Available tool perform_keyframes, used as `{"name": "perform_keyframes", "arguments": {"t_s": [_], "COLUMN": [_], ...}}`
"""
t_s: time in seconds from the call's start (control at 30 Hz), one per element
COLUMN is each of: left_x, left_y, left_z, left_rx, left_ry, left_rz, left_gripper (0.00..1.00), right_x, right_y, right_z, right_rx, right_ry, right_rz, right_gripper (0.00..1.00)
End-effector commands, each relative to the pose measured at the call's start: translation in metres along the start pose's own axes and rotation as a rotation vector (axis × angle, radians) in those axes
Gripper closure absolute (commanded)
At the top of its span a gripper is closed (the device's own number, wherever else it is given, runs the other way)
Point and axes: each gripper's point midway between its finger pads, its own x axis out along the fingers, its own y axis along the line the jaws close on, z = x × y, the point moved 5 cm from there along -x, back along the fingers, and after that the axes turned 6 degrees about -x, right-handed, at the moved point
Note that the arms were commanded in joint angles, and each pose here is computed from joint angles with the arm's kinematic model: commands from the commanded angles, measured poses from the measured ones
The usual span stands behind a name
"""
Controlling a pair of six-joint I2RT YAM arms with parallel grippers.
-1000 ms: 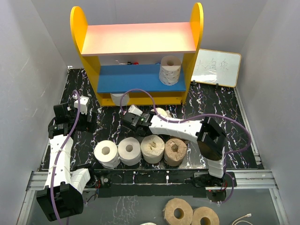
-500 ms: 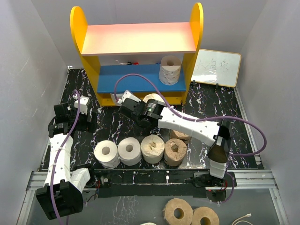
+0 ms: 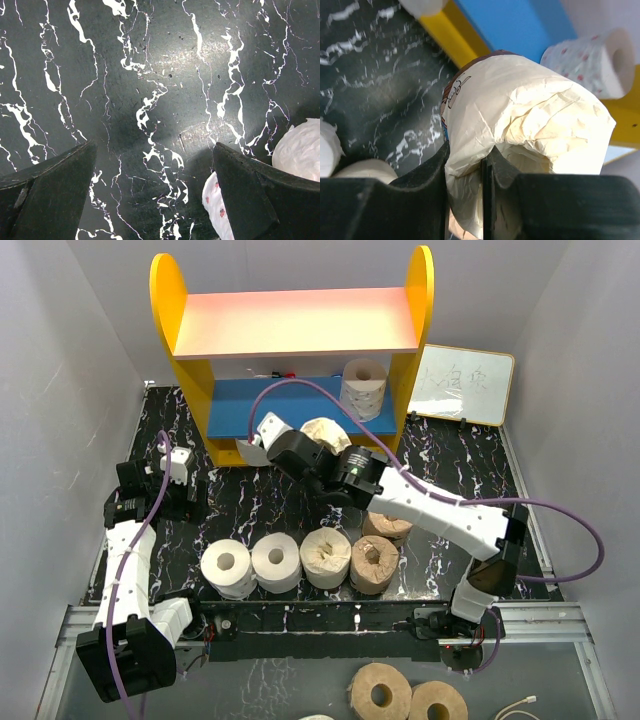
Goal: Place and organize the paper towels onto the shelf
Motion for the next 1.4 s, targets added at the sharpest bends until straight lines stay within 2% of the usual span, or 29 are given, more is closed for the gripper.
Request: {"name": "perform_keyframes", "arguments": {"t_s": [0.0, 0.23, 0.47, 0.57, 0.67, 0.8, 0.93, 1.03, 1.17, 1.37], "left_x": [-0.003, -0.003, -0.002, -0.001, 0.0, 0.001, 0.001, 0.002, 0.003, 0.005], "left_y": [-0.003, -0.003, -0.002, -0.003, -0.002, -0.002, -0.002, -0.001, -0.002, -0.002], "left_z": [0.004, 0.002, 0.002, 0.001, 0.0, 0.001, 0.001, 0.001, 0.001, 0.0], "left_rx": [-0.002, -0.004, -0.014, -0.013, -0.016, -0.021, -0.024, -0.026, -0.03, -0.034], "left_ry": [-0.007, -0.005, 0.008, 0.01, 0.013, 0.017, 0.019, 0.02, 0.031, 0.043], "left_rz": [-0.028, -0.027, -0.032, -0.036, -0.038, -0.043, -0.043, -0.045, -0.057, -0.066], "left_gripper": [0.01, 0.01, 0.01, 0.01, 0.01, 0.01, 0.01, 0.01, 0.01, 0.01], "right_x": [-0.036, -0.034, -0.09, -0.113, -0.147, -0.183, -0.177, -0.17, -0.156, -0.102], "right_y": [-0.06, -0.092, -0.134, -0.153, -0.179, -0.219, -0.234, -0.24, -0.249, -0.25], "right_z": [0.049, 0.067, 0.097, 0.086, 0.078, 0.065, 0.069, 0.084, 0.102, 0.107], "right_rx": [0.118, 0.113, 0.187, 0.222, 0.284, 0.366, 0.383, 0.402, 0.421, 0.422], "right_ry": [-0.274, -0.287, -0.486, -0.491, -0.548, -0.575, -0.512, -0.521, -0.568, -0.535], "right_rz": [-0.105, -0.165, -0.113, -0.18, -0.26, -0.459, -0.626, -0.688, -0.716, -0.673], "right_gripper": [1.0, 1.0, 1.0, 1.0, 1.0, 1.0, 1.0, 1.0, 1.0, 1.0]}}
